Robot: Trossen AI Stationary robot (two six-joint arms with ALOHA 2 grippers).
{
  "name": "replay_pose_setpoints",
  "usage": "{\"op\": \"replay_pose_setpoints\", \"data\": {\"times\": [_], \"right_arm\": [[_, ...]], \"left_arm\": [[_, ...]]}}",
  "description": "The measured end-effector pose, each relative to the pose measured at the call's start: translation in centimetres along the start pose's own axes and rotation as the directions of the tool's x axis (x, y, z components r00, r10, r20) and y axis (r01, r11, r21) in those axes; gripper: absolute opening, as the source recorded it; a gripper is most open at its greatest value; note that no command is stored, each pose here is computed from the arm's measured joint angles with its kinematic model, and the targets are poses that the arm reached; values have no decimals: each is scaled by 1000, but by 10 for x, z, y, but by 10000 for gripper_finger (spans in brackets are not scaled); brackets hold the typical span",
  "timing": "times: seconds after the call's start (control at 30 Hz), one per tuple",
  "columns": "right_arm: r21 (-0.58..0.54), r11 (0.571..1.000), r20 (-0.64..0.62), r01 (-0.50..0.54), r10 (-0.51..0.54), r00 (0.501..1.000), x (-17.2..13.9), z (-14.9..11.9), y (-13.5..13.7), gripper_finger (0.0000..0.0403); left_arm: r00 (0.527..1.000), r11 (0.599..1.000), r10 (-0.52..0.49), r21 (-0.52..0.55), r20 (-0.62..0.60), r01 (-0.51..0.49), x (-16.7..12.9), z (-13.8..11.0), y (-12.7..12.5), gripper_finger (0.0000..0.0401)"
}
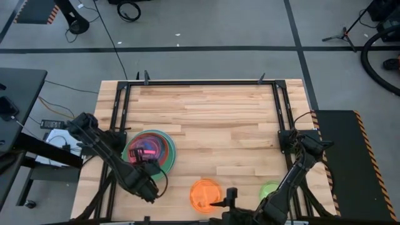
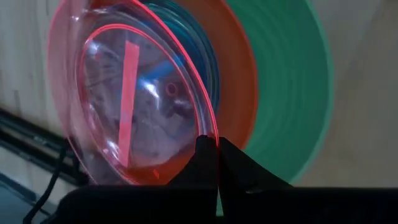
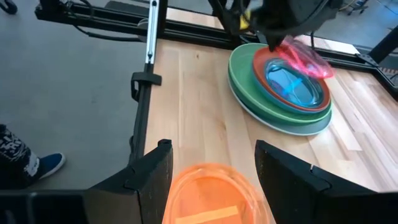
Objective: Stack plastic plates
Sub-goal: Stack the pink plate on top of the small light blue plate
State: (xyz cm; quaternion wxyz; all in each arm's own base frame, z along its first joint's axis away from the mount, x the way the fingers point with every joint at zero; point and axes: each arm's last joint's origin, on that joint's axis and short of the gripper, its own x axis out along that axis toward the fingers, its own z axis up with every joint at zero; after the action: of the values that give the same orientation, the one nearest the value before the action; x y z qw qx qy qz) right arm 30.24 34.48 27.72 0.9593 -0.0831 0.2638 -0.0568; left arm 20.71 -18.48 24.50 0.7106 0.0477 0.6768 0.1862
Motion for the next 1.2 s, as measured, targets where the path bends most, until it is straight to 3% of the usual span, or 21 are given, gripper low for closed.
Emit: {"op": "replay_pose_setpoints", "data": {"times": [0.5,1.0,1.2], "right_arm": [[13,1000,-32,-20,20,999,10,3,-7,232],[-10,1000,-36,-15,15,999,14,5,-10,232],[-21,992,-133,-128,124,983,24,-7,-10,232]], "left_arm": [[998,998,62,21,7,-62,56,-4,2,5],[999,1000,16,6,49,-17,57,0,-3,11],[999,1000,16,10,51,-17,56,-1,-3,20]]}}
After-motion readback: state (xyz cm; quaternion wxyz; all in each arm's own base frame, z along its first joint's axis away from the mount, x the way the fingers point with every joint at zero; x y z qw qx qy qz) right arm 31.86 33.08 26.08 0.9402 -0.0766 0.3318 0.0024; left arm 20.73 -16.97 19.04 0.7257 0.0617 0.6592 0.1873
